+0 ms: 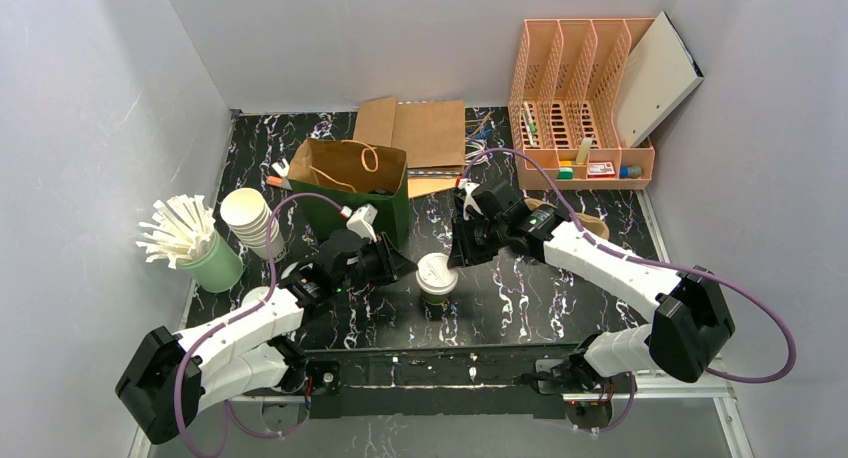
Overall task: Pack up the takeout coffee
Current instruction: Close the cup lid on the coffee cup.
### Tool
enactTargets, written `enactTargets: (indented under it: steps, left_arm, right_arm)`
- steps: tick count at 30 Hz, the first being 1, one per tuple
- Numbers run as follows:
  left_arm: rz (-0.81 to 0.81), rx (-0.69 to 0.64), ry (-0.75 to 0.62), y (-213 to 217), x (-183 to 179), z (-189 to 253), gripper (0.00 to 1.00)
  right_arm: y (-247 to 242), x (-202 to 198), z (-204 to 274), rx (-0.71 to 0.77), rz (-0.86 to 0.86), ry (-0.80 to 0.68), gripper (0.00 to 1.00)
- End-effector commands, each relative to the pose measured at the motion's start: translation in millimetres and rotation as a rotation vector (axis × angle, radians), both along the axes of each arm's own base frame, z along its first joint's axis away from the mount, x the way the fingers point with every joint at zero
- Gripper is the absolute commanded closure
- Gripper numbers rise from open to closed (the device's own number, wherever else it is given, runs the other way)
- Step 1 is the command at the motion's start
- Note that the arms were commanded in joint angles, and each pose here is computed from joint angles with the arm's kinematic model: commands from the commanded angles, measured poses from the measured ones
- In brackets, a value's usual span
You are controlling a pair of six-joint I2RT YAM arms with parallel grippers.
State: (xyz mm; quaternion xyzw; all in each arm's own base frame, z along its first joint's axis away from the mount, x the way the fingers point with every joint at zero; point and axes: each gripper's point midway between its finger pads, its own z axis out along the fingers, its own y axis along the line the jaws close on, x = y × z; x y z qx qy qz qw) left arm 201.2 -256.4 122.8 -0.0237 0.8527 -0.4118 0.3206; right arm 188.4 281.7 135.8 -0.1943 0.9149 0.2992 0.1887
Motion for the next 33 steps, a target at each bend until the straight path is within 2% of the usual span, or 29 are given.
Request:
enactTargets:
  steps: [1, 21, 33]
  left_arm:
    - [-0.009, 0.075, 0.051, 10, -11, -28, 0.82]
    - [0.000, 0.207, 0.095, 26, -19, -59, 0.84]
    - [0.024, 0.315, 0.082, 36, -23, -75, 0.85]
  right_arm:
    - [-2, -5, -15, -0.015, 0.019, 0.021, 0.69]
    - [-4, -4, -13, -0.062, 0.034, 0.003, 0.64]
    - [-4, -9, -19, -0.154, 0.046, -0.042, 0.60]
